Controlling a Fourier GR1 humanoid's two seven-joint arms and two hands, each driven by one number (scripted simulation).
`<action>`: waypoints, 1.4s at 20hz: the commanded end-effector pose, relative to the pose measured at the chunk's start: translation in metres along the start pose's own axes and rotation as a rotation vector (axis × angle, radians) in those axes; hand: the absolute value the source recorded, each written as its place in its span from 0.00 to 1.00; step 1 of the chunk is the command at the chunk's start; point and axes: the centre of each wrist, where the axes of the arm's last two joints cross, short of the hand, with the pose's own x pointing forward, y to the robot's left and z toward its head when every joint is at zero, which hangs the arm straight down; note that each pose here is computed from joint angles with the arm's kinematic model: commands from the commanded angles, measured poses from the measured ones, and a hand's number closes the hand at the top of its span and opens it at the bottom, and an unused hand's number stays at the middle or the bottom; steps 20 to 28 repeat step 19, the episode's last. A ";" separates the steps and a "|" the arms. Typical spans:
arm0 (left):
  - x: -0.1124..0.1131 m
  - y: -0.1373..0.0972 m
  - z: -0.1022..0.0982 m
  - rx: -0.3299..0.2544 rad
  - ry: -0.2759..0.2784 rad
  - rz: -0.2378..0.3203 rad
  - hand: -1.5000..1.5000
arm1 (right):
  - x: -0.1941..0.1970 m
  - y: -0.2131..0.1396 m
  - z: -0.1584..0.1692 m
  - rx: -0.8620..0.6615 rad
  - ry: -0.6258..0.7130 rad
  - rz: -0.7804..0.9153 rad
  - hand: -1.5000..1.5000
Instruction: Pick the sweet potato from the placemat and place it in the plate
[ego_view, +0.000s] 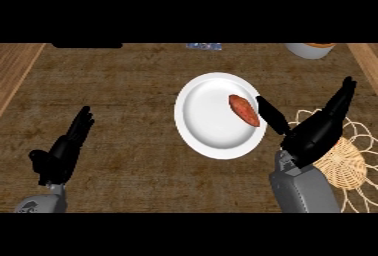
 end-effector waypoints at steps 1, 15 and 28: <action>0.006 0.012 0.005 0.018 -0.003 -0.007 0.50 | -0.031 -0.023 0.035 -0.037 0.162 -0.171 0.00; -0.008 -0.003 -0.009 0.015 0.001 -0.006 0.50 | -0.107 -0.102 0.107 0.046 0.101 -0.100 0.00; -0.001 -0.018 -0.004 0.017 0.004 0.001 0.50 | -0.118 -0.120 0.144 0.028 0.081 -0.095 0.00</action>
